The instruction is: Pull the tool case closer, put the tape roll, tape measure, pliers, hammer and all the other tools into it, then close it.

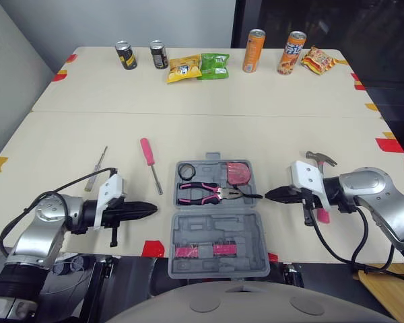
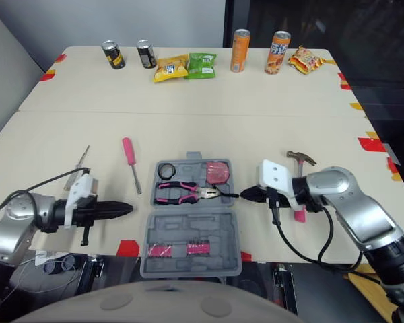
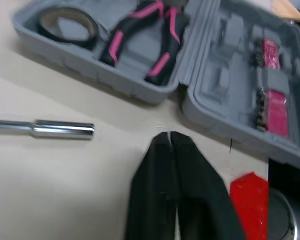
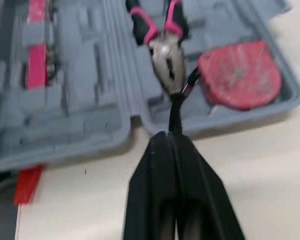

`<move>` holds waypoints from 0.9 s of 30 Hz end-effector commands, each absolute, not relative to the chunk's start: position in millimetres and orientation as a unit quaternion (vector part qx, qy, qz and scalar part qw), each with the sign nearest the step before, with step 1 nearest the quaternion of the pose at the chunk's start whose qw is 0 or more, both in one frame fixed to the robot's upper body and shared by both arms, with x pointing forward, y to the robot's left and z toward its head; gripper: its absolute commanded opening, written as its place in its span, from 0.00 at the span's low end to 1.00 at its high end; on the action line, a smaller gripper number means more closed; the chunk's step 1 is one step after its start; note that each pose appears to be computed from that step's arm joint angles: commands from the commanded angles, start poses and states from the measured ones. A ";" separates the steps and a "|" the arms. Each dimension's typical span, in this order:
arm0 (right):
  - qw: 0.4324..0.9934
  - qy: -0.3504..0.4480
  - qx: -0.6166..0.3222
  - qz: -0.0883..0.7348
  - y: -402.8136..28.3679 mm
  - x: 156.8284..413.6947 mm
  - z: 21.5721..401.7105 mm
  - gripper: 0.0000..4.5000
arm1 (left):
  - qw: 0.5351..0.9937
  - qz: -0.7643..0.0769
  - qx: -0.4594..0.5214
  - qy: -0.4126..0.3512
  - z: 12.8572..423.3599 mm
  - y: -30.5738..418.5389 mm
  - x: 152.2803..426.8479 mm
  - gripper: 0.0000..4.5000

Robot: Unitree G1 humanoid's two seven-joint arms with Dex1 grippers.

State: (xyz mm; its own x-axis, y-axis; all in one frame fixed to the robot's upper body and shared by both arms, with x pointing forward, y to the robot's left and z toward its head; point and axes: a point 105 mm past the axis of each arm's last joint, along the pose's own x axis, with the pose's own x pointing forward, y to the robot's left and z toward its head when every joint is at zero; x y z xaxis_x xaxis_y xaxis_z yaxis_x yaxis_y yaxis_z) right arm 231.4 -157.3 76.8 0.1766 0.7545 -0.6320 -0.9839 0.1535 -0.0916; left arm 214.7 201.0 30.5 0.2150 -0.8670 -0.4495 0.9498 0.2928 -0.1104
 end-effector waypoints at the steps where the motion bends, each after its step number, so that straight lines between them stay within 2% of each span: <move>1: 0.712 0.240 -0.272 0.601 -156.2 233.5 73.6 0.00 | 0.771 -0.586 0.112 0.222 19.1 192.8 218.3 0.01; 13: 0.668 0.279 -0.320 0.612 -147.6 227.3 46.4 0.00 | 0.771 -0.590 0.119 0.208 8.0 156.4 216.9 0.01; 22: 0.667 0.255 -0.312 0.627 -121.1 230.6 37.5 0.00 | 0.775 -0.593 0.114 0.186 26.9 120.4 224.0 0.01; 27: 0.674 0.254 -0.303 0.624 -120.1 232.7 36.4 0.00 | 0.779 -0.585 0.119 0.194 22.6 118.1 226.3 0.01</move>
